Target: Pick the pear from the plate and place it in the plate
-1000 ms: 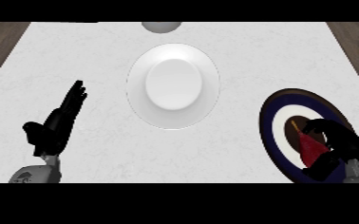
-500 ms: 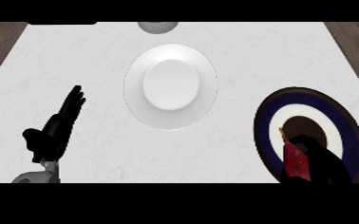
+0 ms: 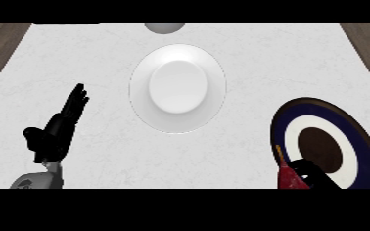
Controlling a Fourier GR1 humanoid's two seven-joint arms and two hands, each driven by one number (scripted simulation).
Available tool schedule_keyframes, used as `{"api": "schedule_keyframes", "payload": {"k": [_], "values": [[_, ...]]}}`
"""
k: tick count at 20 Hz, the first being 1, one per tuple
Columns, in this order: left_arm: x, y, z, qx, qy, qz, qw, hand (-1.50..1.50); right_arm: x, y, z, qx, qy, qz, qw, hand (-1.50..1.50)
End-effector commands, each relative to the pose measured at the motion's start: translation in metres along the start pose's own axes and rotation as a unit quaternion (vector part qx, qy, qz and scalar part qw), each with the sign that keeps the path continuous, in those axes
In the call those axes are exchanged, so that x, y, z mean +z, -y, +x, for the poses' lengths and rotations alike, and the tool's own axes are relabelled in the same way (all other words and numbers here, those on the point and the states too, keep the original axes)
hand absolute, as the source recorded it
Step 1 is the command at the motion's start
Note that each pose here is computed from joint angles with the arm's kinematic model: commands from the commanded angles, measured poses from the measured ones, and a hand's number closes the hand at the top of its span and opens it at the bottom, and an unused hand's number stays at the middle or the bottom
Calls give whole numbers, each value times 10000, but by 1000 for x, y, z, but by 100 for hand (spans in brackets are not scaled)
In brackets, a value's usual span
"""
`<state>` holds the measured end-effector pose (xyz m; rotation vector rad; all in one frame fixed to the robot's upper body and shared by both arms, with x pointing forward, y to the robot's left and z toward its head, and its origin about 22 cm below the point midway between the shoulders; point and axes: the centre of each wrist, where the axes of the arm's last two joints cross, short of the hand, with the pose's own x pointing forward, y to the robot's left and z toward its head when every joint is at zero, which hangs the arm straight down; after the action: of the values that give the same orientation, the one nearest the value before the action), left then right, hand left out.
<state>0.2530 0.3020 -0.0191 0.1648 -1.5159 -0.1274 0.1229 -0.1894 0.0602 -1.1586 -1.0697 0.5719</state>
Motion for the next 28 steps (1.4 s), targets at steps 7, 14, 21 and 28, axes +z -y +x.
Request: {"api": "schedule_keyframes", "payload": {"k": [7,14,21,28], "values": [[18,0,-10,-22,1,-84,10000,0,31,57,56,-314,701,-1583,9844,150],[-3,7,-7,-12,69,-152,9999,0,38,76,109,-427,1053,-1654,9797,150],[-1,-5,1,-41,109,-80,9999,0,-7,58,154,-432,1144,-1325,9836,150],[-7,10,-3,-54,109,-164,9998,0,-44,18,208,-790,1242,-876,9852,150]]}}
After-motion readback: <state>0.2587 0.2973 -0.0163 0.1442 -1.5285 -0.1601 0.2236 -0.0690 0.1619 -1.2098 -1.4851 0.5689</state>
